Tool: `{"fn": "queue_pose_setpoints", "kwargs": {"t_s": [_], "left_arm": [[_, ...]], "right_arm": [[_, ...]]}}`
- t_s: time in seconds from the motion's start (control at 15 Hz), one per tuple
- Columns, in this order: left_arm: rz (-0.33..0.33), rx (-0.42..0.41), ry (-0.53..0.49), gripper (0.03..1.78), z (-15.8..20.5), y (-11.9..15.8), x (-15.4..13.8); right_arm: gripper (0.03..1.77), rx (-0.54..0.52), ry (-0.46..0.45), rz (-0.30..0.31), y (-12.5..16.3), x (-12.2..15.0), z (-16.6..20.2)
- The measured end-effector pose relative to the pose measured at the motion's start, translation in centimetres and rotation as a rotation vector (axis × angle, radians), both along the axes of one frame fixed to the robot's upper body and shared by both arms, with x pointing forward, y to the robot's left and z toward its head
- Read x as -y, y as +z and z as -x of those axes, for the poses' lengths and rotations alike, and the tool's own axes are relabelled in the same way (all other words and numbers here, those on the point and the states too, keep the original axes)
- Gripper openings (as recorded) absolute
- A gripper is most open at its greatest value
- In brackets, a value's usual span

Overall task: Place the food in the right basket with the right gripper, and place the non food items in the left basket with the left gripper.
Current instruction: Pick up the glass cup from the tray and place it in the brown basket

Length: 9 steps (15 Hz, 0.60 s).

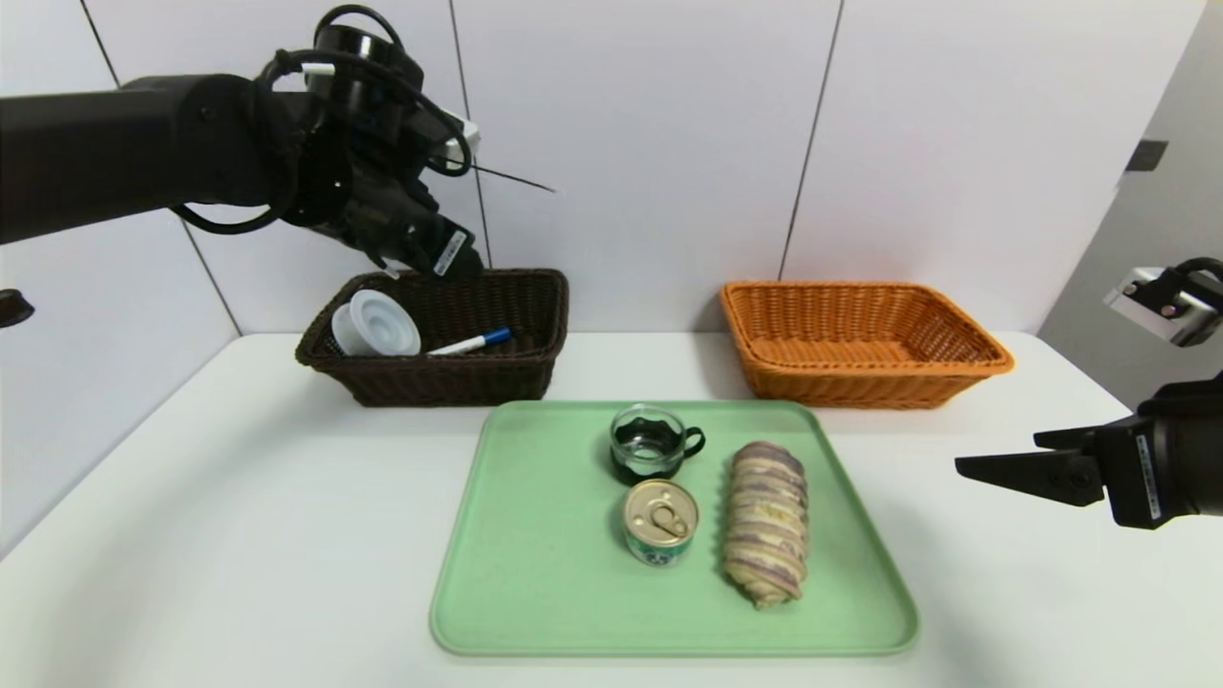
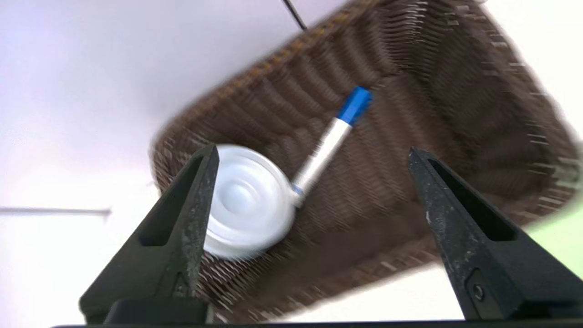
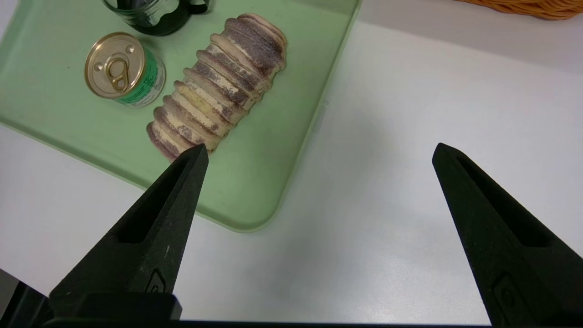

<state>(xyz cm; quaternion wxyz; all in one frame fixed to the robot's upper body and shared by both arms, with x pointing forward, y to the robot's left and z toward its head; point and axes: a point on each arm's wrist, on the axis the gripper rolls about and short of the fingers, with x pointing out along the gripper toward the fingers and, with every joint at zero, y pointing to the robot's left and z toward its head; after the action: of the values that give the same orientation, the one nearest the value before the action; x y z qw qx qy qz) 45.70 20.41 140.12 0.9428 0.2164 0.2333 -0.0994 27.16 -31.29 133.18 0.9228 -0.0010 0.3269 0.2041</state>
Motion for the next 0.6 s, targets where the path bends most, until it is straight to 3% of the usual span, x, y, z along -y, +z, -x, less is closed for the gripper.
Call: {"fn": "queue_pose_setpoints", "kwargs": {"t_s": [0.27,0.6], "left_arm": [[0.187,-0.123,0.055,1.56,4.1,0.5,3.5],[0.332,-0.287,0.114,1.63,8.6,-0.6,8.6]], "right_arm": [[1.7,-0.003,0.0,0.0,-0.1,0.0,0.0],[1.7,-0.007,0.002,-0.002,-0.1,-0.1,0.0]]}}
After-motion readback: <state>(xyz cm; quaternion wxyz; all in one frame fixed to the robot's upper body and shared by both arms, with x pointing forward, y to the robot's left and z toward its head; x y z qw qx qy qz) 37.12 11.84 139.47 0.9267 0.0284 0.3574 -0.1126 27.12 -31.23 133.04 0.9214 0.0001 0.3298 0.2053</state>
